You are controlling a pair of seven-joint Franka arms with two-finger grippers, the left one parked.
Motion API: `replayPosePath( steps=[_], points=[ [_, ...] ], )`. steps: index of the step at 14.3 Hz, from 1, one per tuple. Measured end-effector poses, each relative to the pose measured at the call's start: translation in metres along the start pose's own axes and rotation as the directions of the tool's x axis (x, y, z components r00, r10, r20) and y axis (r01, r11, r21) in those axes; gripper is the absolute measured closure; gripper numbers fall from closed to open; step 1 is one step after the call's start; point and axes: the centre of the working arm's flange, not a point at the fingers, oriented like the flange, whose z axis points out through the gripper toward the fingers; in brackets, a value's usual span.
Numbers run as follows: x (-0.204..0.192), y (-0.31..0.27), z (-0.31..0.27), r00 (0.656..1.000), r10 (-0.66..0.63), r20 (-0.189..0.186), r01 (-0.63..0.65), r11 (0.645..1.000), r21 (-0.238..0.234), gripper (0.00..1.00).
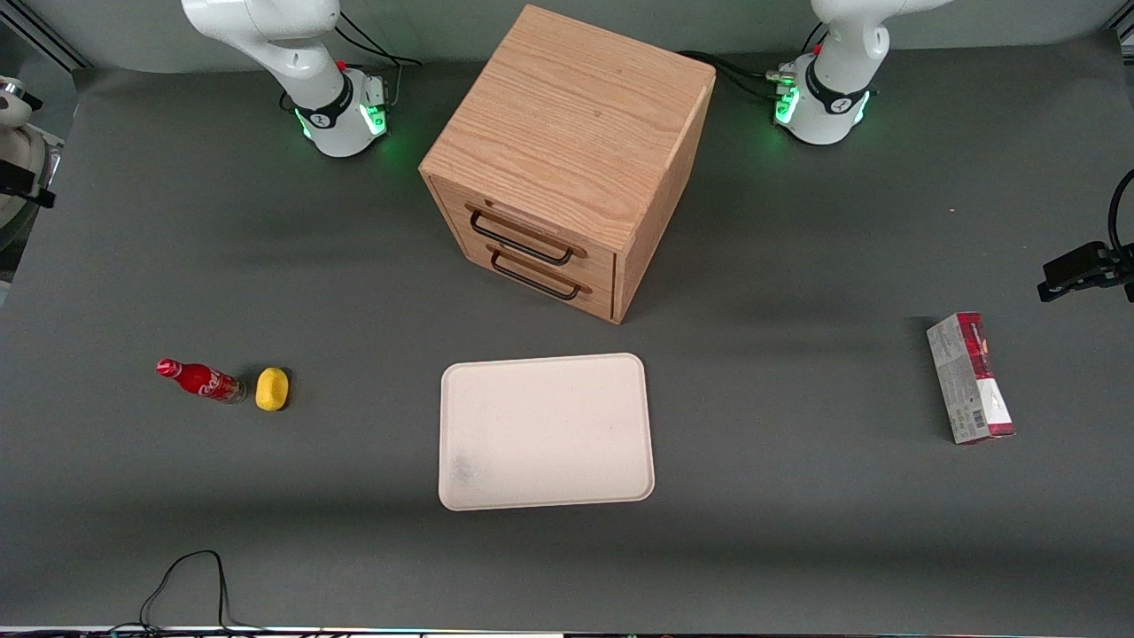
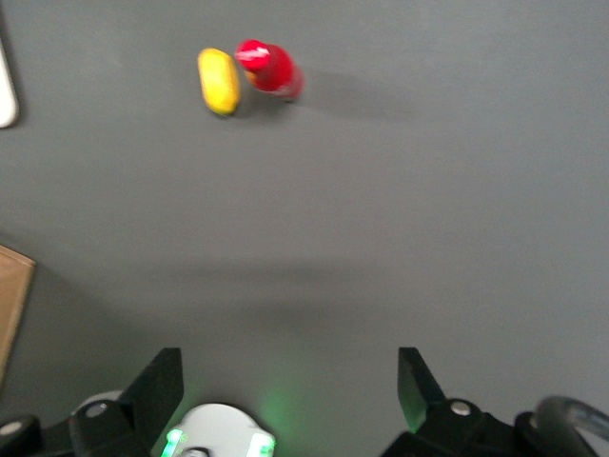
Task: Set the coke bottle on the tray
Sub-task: 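Move the open right gripper toward the red Coca-Cola bottle, then lower the right gripper around the bottle's neck beside the yellow object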
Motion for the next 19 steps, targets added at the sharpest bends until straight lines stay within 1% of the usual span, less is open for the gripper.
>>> replayPosePath(
  steps=[1, 3, 7, 10, 12, 15, 17, 19],
  points=[
    [-0.002, 0.017, 0.002, 1.000, -0.013, 0.008, 0.013, 1.000, -0.005, 0.00],
    [0.000, 0.029, 0.004, 1.000, -0.020, 0.018, 0.021, 1.000, -0.013, 0.00],
    [0.010, 0.027, 0.010, 0.999, -0.026, 0.033, 0.027, 0.999, -0.022, 0.00],
    [0.014, 0.025, 0.018, 0.999, -0.031, 0.037, 0.032, 0.999, -0.024, 0.00],
    [0.017, 0.023, 0.026, 0.999, -0.036, 0.039, 0.037, 0.999, -0.024, 0.00],
    [0.018, 0.021, 0.045, 0.998, -0.039, 0.053, 0.040, 0.999, -0.016, 0.00],
    [0.022, 0.019, 0.065, 0.998, -0.035, 0.046, 0.036, 0.999, -0.021, 0.00],
    [0.029, 0.016, 0.083, 0.999, -0.037, 0.024, 0.037, 0.999, -0.038, 0.00]
  ],
)
